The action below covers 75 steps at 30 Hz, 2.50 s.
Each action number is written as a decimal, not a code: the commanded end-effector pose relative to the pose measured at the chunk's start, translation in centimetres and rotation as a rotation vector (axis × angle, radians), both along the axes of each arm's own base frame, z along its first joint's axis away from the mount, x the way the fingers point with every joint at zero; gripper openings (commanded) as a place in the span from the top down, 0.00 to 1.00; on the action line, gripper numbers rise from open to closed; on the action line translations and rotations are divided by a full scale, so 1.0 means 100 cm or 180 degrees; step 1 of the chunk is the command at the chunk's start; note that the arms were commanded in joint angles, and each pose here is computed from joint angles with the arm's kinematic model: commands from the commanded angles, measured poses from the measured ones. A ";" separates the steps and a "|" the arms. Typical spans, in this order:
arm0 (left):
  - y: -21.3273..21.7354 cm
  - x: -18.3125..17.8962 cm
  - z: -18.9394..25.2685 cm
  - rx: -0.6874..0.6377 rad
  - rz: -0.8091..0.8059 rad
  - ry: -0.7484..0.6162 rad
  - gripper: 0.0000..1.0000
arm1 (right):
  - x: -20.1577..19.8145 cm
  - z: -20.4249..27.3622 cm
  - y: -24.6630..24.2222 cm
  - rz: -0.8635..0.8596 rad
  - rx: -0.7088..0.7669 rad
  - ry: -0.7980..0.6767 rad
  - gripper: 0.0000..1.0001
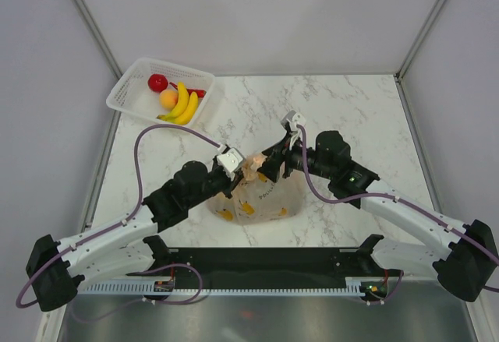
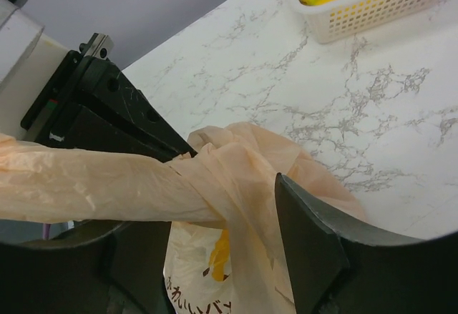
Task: Place the fake fruits into the plastic bag and tie a complex knot
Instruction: Tie the plastic bag at the center of the board.
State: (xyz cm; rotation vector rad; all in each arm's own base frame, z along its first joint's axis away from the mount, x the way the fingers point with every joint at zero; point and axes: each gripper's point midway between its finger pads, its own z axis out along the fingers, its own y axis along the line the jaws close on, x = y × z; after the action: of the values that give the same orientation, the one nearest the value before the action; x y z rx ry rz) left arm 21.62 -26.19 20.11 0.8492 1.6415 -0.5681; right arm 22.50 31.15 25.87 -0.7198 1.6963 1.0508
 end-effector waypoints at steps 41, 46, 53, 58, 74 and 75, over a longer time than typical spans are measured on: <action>-0.001 -0.002 0.026 -0.0167 -0.0079 -0.0256 0.98 | -0.011 0.000 -0.019 -0.0174 0.0429 -0.0240 0.02; -0.001 -0.001 0.024 -0.0139 -0.0078 -0.0259 0.98 | -0.001 0.013 -0.007 -0.0160 0.0503 -0.0187 0.02; 0.000 -0.003 0.017 -0.0090 -0.0089 -0.0250 0.98 | 0.007 0.034 0.000 -0.0200 0.0656 -0.0153 0.08; 0.000 -0.007 0.009 -0.0054 -0.0164 -0.0219 0.98 | 0.014 0.037 0.004 -0.0250 0.0651 -0.0078 0.15; -0.001 -0.007 0.011 -0.0057 -0.0196 -0.0303 0.98 | 0.029 0.020 0.005 -0.0513 0.0419 0.0290 0.08; 0.000 -0.007 0.011 -0.0054 -0.0197 -0.0307 0.98 | 0.029 0.016 0.004 -0.0522 0.0398 0.0320 0.08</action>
State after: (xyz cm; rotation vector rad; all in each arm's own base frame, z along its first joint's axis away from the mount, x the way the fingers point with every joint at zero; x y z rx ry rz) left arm 20.84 -25.79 19.44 0.8889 1.6139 -0.5734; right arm 24.93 31.87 26.12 -0.4832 1.7332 1.0964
